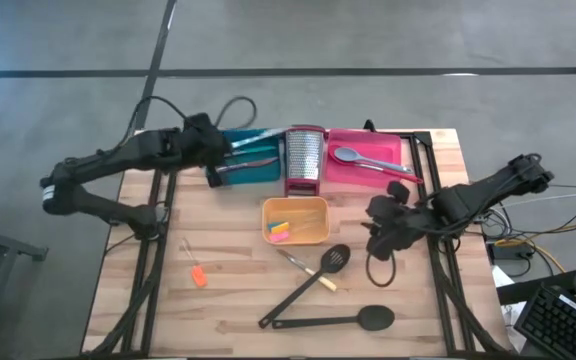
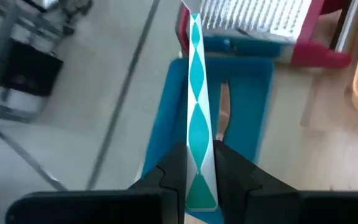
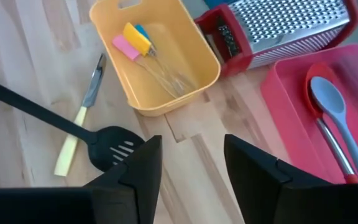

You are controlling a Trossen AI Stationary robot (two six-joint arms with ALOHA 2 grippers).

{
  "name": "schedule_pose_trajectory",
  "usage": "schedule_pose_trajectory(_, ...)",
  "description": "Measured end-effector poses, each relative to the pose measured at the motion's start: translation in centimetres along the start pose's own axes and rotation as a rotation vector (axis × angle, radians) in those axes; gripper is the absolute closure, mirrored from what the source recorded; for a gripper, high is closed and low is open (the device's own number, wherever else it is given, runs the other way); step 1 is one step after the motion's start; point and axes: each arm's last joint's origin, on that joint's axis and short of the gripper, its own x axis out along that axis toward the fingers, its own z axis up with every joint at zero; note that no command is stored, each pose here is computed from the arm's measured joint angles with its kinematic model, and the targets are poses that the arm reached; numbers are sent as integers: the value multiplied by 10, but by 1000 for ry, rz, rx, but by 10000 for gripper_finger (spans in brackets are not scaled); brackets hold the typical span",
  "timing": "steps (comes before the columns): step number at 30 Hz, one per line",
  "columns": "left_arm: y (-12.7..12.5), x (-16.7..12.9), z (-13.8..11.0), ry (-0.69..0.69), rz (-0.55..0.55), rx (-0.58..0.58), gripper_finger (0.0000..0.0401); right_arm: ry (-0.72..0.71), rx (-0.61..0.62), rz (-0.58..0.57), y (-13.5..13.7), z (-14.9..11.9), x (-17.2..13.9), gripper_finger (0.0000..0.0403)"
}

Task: Pick & Place Kitchen Items
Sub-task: Put the blue patterned table knife into the blue bin

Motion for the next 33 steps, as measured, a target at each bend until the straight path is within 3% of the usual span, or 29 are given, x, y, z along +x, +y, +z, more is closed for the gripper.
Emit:
schedule_pose_trajectory(9,13,49,-54,60,-85,-94,345,-47,31,6,-15,-6,-11,278)
schedule_pose_trajectory(15,20,75,-75,106,-57,-146,345,-49,32,8,-16,-7,-11,301)
schedule_pose_trajectory(21,23,93,-87,78,-142,-203,345,-47,30,6,-16,-7,-11,324)
schedule_pose_trajectory(33,13,137,-95,235,-235,-282,345,-45,25,4,-16,-8,-10,349)
